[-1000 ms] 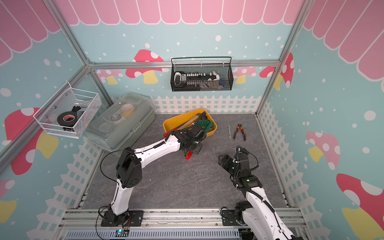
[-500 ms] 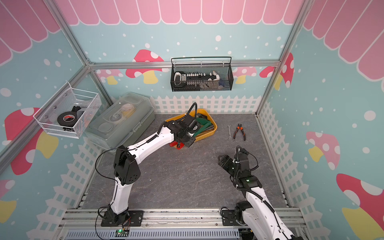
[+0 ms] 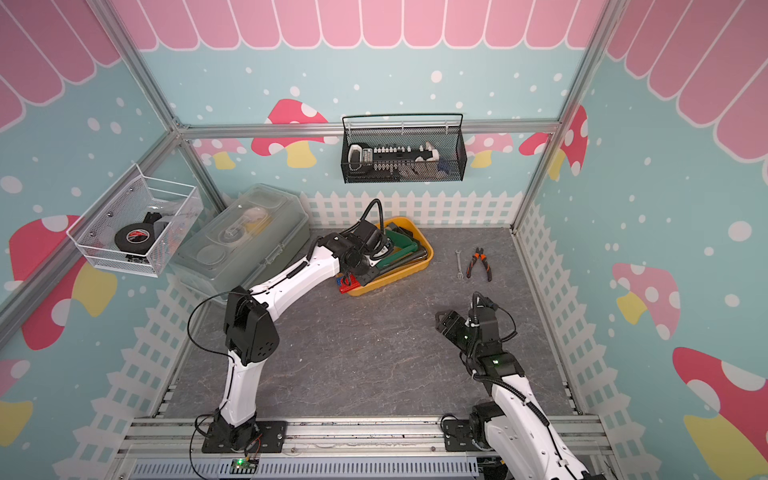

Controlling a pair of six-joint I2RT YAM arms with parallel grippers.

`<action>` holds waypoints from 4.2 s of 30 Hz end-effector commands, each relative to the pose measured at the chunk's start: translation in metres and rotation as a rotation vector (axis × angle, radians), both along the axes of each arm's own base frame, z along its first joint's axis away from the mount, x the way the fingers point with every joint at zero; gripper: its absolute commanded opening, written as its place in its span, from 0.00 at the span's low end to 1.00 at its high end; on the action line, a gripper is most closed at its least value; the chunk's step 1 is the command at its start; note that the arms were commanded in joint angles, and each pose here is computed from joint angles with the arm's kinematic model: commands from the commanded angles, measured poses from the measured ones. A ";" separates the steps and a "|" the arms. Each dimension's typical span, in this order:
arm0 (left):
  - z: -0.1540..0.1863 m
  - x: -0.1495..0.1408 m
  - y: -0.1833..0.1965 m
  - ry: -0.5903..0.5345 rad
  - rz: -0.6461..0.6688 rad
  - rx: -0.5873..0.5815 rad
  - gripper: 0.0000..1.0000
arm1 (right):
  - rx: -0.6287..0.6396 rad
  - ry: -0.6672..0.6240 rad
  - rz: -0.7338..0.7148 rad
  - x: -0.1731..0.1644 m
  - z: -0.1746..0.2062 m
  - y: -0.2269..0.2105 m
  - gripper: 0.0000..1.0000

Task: Put the small hoe into the storage box
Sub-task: Place the hoe in the storage box, then reset both arms

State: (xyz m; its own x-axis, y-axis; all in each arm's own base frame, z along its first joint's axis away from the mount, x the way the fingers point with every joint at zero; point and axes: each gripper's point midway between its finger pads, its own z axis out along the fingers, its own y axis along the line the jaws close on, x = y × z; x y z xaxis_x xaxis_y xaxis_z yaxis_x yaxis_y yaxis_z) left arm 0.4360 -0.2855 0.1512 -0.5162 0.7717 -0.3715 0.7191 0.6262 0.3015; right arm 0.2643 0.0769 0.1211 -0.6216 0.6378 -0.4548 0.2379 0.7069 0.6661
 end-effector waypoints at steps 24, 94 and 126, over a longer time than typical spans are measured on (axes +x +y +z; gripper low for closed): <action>-0.004 0.049 0.036 -0.098 0.141 -0.018 0.47 | -0.005 -0.002 0.010 -0.001 0.001 0.000 0.83; -0.022 -0.041 0.289 -0.820 0.758 -0.530 0.99 | -1.083 -0.412 -0.237 0.088 0.004 -0.122 0.96; -0.033 -0.038 0.315 -0.826 0.885 -0.553 0.99 | -1.034 -0.293 -0.098 0.125 -0.013 -0.118 0.99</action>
State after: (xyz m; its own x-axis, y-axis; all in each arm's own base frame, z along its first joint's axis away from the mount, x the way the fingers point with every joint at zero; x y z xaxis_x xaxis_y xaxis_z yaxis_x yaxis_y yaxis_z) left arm 0.3957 0.0244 0.1085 -0.2782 -0.0433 -0.9595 -0.2346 0.9718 0.0242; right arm 0.3837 -0.0401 0.1086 -0.3591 -0.1070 -0.9272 0.2681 0.9397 -0.2122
